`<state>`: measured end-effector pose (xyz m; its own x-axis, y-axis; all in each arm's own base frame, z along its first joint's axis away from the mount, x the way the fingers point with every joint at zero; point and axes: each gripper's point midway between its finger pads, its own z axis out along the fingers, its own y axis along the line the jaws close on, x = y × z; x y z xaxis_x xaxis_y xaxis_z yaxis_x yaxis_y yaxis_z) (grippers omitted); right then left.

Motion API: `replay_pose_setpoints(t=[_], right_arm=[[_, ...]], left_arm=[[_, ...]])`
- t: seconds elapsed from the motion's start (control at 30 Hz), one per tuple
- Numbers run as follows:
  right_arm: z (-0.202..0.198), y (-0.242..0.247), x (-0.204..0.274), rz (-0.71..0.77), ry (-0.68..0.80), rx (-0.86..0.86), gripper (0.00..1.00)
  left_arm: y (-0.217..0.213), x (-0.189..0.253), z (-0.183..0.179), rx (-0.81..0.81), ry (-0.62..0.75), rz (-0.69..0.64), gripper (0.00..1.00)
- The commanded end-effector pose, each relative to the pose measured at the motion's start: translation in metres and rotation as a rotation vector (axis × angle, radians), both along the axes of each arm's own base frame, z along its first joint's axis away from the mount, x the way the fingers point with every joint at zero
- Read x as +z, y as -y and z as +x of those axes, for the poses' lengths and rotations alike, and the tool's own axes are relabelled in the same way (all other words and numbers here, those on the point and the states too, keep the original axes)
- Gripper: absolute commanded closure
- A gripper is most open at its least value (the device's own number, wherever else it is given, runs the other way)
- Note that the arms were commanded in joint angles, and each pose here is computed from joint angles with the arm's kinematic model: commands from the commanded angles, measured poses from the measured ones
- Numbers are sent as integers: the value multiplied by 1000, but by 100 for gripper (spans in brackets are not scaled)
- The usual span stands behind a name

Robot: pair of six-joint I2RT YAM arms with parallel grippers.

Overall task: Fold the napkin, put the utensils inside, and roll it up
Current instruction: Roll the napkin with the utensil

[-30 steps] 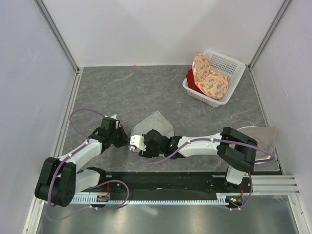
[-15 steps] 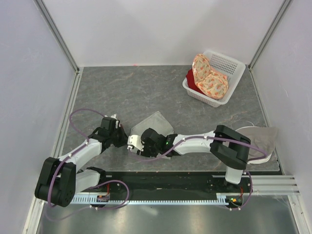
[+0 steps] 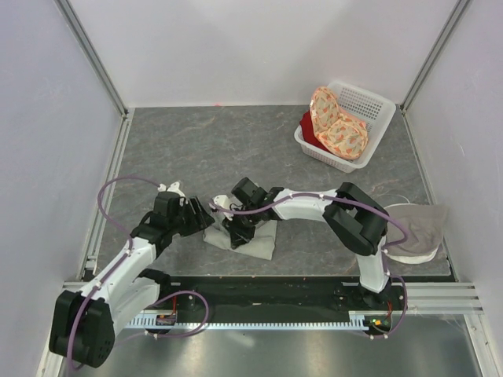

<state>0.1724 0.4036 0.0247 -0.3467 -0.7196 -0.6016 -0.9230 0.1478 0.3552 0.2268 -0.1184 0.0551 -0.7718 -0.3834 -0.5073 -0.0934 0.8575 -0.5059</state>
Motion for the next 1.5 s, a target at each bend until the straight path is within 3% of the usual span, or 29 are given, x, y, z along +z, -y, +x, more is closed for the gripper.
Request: replay_pose_setpoints(t=[0.0, 0.23, 0.63, 0.9, 1.0, 1.4, 1.47], right_arm=[[-54, 21, -4, -64, -406, 67, 76], [-46, 21, -7, -40, -628, 24, 75], [-23, 28, -32, -50, -731, -55, 75], [-16, 32, -45, -67, -751, -87, 73], [-15, 33, -48, -70, -753, -92, 73], [-3, 27, -39, -68, -714, -119, 71], [2, 26, -33, -65, -680, -130, 69]], left_arm=[[-5, -5, -8, 17, -3, 12, 33], [-4, -13, -15, 11, -33, 1, 34], [24, -13, -28, -108, 1, -152, 39], [25, -3, -29, -103, 83, -186, 34], [25, -6, -31, -106, 76, -188, 39], [25, -14, -27, -102, 41, -169, 94], [24, -18, -27, -101, 22, -159, 98]])
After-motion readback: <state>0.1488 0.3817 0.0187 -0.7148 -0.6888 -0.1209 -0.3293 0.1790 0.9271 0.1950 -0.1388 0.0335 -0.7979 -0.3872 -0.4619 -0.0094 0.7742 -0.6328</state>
